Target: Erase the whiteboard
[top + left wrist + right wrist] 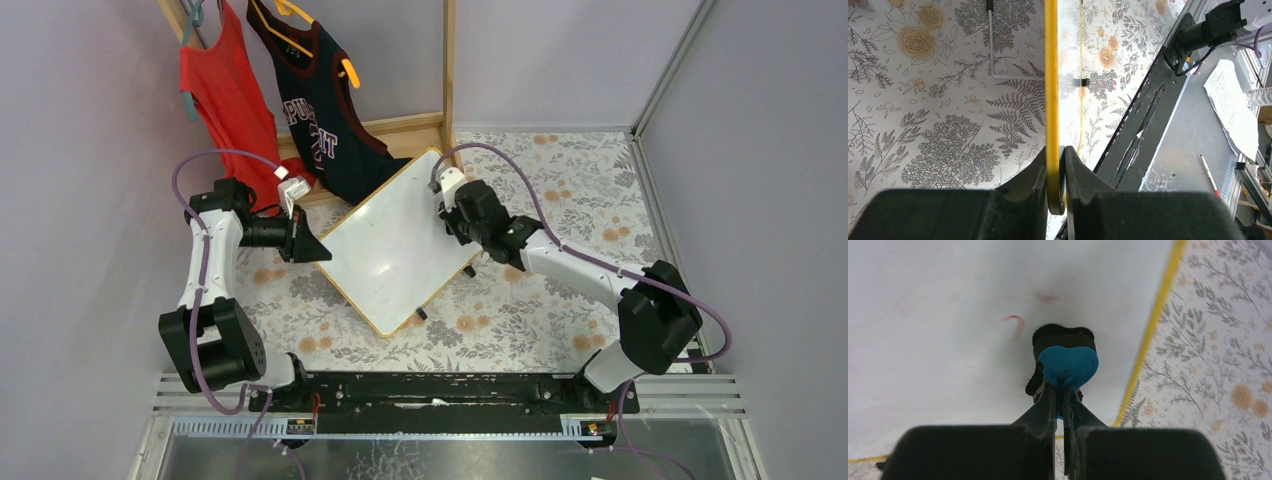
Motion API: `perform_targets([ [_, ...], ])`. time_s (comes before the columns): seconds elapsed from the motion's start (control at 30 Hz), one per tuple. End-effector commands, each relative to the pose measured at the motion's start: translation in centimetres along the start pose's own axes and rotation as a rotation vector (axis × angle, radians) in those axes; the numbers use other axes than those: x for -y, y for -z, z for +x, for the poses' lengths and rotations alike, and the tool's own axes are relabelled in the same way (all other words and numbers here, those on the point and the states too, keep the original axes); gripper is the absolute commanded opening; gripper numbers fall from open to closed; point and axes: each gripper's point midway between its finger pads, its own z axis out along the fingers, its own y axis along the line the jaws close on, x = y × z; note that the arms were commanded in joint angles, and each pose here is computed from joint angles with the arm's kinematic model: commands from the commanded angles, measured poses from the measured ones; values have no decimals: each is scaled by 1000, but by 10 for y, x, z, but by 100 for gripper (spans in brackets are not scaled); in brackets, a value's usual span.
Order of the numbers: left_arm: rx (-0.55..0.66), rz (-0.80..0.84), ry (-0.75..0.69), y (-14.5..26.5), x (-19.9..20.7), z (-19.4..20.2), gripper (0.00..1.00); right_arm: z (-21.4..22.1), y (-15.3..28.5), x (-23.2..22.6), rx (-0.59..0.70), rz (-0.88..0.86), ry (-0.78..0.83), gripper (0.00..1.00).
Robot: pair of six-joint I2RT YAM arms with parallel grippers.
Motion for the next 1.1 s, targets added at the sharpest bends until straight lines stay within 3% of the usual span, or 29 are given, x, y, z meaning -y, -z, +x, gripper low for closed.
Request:
perform_targets([
  [0.0, -108, -88, -73, 4, -19, 19, 0, -8, -6, 49, 19, 103, -86, 0],
  [0.23, -108, -89, -60, 6, -18, 15, 0, -2, -6, 62, 17, 121, -99, 0],
  [1.07, -117, -171, -46, 18, -18, -3, 0, -49, 12, 8, 98, -109, -148, 0],
])
